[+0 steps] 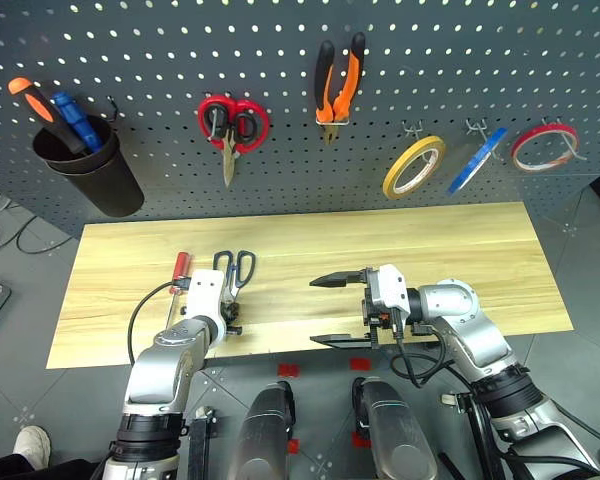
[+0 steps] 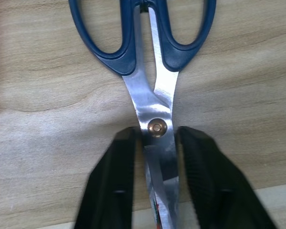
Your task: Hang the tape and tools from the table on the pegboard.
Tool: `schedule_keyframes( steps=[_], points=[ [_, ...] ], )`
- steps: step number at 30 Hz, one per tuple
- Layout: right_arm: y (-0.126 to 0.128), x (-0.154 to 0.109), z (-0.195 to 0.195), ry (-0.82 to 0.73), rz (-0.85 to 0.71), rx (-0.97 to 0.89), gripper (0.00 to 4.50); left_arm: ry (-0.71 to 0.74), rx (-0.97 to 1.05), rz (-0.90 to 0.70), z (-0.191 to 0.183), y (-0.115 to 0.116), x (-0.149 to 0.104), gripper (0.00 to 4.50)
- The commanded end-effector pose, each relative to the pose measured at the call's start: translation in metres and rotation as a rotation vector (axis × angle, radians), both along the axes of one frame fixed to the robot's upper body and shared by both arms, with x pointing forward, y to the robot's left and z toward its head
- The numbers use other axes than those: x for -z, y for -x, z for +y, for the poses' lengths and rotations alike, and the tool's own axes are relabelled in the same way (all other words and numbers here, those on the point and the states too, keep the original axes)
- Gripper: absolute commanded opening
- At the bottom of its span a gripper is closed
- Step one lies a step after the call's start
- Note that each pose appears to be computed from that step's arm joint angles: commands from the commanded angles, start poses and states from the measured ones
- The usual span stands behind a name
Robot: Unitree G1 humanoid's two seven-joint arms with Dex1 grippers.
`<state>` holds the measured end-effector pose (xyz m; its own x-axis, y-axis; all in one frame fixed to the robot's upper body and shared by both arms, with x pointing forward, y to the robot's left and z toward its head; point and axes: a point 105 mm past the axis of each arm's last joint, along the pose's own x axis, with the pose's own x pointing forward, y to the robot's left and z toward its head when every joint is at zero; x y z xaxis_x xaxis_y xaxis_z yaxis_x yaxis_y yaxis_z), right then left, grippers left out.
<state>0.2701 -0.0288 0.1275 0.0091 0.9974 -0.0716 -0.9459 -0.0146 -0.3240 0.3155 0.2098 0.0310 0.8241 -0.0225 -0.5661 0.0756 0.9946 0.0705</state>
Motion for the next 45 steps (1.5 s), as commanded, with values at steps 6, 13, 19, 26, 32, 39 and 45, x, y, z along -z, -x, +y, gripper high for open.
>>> schedule_keyframes(
  steps=[6,13,19,26,32,39,45],
  points=[
    [0.0,-0.006,0.004,-0.02,-0.025,-0.007,4.5,-0.012,-0.004,0.027,0.004,0.006,0.005,0.54],
    [-0.003,-0.008,0.005,-0.029,-0.03,-0.003,4.5,-0.015,0.006,0.0,0.002,0.006,0.0,0.54],
    [-0.006,-0.01,0.002,-0.032,-0.034,0.017,4.5,-0.018,0.014,-0.012,0.001,0.009,-0.002,0.54],
    [-0.012,-0.013,0.003,-0.042,-0.05,0.042,4.5,-0.034,0.027,-0.01,0.0,0.005,-0.001,0.54],
    [-0.015,-0.006,-0.001,0.0,-0.057,0.06,4.5,-0.049,0.035,0.007,0.001,0.005,0.002,2.32],
    [-0.024,0.007,-0.004,0.07,-0.073,0.093,4.5,-0.065,0.031,0.003,0.004,0.001,0.0,4.42],
    [-0.029,0.008,-0.004,0.076,-0.082,0.102,4.5,-0.058,0.036,0.01,0.005,-0.005,0.001,4.47]
  ],
)
